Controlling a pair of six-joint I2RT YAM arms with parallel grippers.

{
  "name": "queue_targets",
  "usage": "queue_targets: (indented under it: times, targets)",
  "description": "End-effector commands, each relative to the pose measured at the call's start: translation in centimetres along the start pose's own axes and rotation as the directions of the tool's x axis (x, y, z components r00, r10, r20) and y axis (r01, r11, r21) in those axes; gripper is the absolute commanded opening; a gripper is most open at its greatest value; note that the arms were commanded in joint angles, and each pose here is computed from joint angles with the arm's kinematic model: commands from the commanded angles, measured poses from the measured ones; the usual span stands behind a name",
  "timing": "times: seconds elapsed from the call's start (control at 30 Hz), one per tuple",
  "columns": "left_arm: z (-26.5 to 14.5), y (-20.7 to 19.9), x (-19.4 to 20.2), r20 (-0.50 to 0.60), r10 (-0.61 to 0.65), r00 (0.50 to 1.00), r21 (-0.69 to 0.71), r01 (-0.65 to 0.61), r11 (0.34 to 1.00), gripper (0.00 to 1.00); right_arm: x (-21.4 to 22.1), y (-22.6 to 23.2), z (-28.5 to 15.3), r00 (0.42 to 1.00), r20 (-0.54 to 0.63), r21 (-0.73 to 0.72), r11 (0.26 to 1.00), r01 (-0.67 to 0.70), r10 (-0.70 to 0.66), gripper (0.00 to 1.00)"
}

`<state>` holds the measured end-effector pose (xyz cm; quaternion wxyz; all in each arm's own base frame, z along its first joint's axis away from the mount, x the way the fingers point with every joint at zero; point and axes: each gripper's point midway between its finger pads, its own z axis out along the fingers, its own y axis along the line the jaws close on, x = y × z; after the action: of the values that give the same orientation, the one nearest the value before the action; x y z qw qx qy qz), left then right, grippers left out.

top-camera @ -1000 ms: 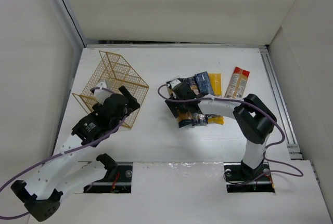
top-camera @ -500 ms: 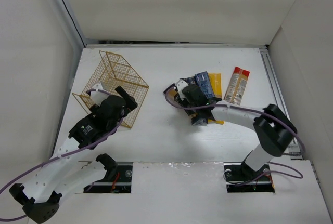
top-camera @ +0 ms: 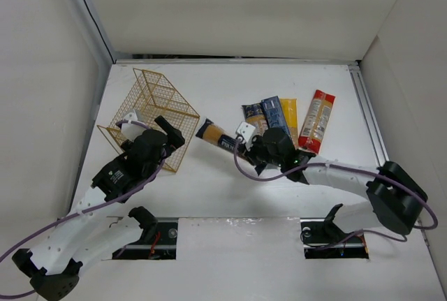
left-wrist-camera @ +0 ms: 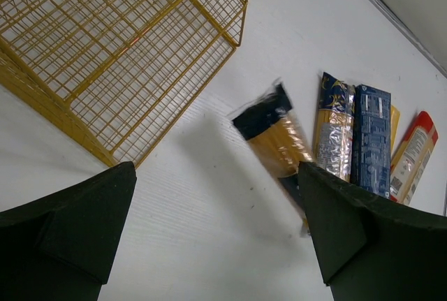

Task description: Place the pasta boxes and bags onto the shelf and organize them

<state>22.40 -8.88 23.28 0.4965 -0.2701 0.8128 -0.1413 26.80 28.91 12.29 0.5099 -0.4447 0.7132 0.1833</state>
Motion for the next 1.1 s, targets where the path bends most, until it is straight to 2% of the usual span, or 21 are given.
queue_targets:
  times: [0.0,0.3,0.6,0.7,1.07]
  targets:
    - [0.2,-0.2,-0.4,0.022,-0.009,1.000,0.010,0.009,1.000,1.00,-10.1,1.8,1.7,0.939,0.337,-0.072,0.992,0.100,-0.070,0.00]
    - [0.5,-0.2,0.0,0.011,0.006,1.000,0.009,-0.006,1.000,1.00,-11.5,4.9,6.6,0.933,0.355,-0.180,0.975,0.132,-0.061,0.00]
    - [0.7,-1.1,0.7,-0.013,0.033,0.999,0.061,-0.033,0.998,1.00,-10.2,6.9,10.7,0.956,0.291,-0.258,0.961,0.099,-0.020,0.00]
    - [0.9,-1.3,0.8,-0.013,0.034,0.999,0.061,-0.033,0.998,1.00,-9.5,7.2,11.7,0.965,0.262,-0.276,0.957,0.093,-0.018,0.00]
    - [1.4,-2.8,1.1,-0.031,0.071,0.997,0.103,-0.067,0.992,1.00,-11.6,9.3,13.9,0.955,0.297,-0.334,0.934,0.123,-0.020,0.00]
